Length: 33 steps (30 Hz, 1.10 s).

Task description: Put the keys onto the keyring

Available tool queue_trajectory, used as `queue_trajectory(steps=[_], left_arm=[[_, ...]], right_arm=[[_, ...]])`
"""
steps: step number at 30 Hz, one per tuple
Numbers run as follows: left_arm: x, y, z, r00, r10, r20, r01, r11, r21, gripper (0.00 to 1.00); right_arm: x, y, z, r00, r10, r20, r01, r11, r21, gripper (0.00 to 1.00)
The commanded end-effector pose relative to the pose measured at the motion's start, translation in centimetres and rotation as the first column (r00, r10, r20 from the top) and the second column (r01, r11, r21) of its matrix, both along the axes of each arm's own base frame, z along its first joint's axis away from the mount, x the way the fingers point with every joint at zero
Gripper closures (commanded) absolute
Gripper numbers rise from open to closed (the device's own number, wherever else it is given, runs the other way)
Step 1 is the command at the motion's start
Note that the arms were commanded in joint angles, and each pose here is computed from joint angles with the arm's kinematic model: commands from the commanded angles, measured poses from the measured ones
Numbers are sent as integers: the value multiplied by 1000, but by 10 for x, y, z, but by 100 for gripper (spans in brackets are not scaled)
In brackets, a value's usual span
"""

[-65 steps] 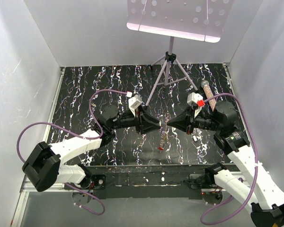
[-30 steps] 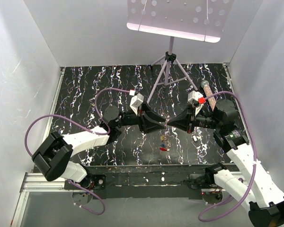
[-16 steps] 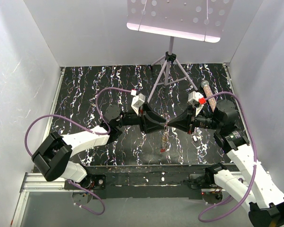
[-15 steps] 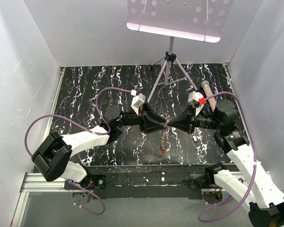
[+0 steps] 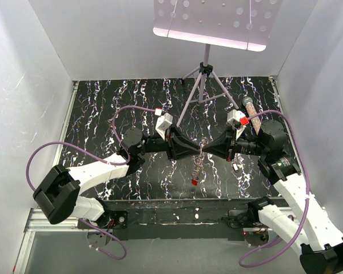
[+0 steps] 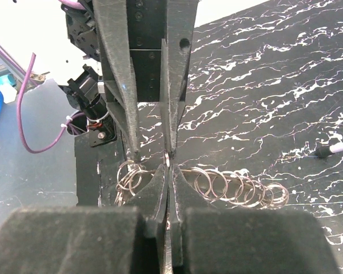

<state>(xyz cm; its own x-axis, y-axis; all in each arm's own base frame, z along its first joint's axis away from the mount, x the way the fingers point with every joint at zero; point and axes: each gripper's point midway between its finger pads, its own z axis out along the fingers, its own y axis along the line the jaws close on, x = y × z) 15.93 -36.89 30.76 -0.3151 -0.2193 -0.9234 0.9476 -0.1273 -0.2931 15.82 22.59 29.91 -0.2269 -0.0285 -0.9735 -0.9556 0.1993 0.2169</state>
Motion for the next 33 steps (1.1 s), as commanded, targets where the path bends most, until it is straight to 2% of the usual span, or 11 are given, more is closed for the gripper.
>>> queue_trajectory(steps=[1,5,8,13,18,21,28,33], left_arm=[[-6,3,9,1000,-8,25,8,1000,1,78],[-7,1,3,999,-32,20,31,998,45,72],[-4,5,2,999,13,38,-15,999,36,69],[2,17,19,996,37,82,-39,999,13,68],[3,24,15,993,69,94,-72,997,26,64],[-1,25,18,991,53,120,-57,998,30,64],[-7,23,24,989,11,144,-11,1000,1,64],[-4,23,23,986,33,165,-30,999,-23,66]], right_arm=[[4,1,17,997,-4,72,1,999,35,99],[2,2,22,997,21,81,-24,999,34,99],[0,2,25,996,27,89,-30,999,36,99],[-2,4,25,994,59,95,-62,997,36,99],[-6,3,24,991,80,103,-84,996,38,99],[-9,3,22,990,95,102,-99,994,38,99],[-12,5,27,972,142,187,-153,987,49,99],[-13,6,26,962,157,225,-173,983,56,99]])
